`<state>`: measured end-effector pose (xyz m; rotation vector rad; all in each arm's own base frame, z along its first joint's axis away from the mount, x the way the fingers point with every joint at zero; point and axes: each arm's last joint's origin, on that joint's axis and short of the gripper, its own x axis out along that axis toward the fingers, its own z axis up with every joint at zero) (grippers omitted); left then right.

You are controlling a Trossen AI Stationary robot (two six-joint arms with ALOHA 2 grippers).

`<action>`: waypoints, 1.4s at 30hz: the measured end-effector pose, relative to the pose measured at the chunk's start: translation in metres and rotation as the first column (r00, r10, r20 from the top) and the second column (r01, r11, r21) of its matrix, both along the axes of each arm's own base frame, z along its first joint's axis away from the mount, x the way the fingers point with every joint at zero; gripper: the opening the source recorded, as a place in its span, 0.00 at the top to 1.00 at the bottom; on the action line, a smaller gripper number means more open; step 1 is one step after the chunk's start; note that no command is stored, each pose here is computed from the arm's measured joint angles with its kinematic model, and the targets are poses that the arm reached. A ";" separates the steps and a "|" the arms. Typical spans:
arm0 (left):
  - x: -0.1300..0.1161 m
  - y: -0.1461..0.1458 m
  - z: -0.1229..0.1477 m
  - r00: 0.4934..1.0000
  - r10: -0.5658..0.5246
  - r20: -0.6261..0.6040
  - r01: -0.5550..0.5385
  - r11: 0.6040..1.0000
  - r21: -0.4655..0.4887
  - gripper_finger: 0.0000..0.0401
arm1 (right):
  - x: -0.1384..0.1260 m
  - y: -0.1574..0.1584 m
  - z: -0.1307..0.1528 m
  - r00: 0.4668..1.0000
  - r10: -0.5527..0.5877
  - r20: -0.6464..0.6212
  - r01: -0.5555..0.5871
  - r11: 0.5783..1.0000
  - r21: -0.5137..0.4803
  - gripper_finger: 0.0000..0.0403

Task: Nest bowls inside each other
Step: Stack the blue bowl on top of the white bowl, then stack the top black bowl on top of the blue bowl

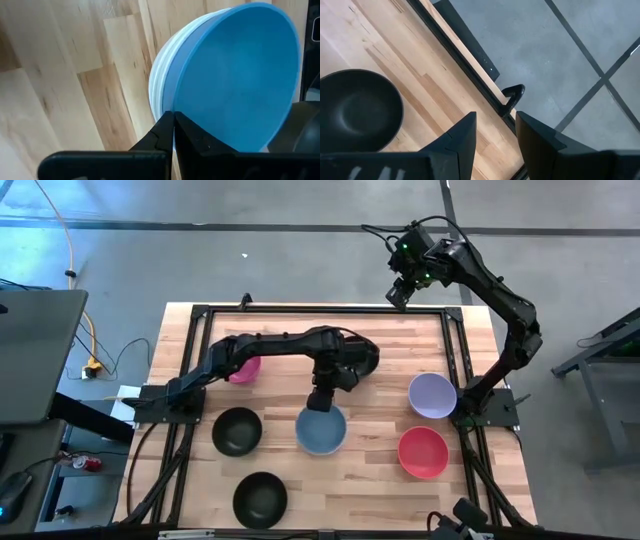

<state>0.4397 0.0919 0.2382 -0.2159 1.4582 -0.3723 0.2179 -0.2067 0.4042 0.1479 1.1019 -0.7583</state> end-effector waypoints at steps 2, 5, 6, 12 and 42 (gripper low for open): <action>0.000 0.000 -0.001 1.000 -0.003 -0.002 0.003 1.000 0.002 1.00 | 0.000 0.000 0.000 1.000 0.008 -0.005 -0.008 1.000 -0.002 0.68; -0.001 0.001 0.002 1.000 -0.004 0.005 0.004 1.000 0.008 0.99 | 0.000 0.000 0.000 1.000 0.016 -0.007 -0.016 1.000 -0.006 0.68; -0.001 0.002 0.003 1.000 -0.003 0.008 0.003 1.000 0.009 0.97 | 0.000 0.000 0.000 1.000 0.015 -0.005 -0.016 1.000 -0.008 0.68; -0.001 0.005 0.031 0.995 0.002 0.098 -0.005 1.000 0.031 0.81 | 0.002 -0.001 0.001 0.999 0.027 0.026 -0.027 1.000 -0.005 0.68; -0.215 0.013 0.260 0.784 0.202 0.587 -0.497 0.771 0.398 0.51 | 0.054 -0.005 -0.068 1.000 0.000 -0.012 0.006 0.882 0.471 0.68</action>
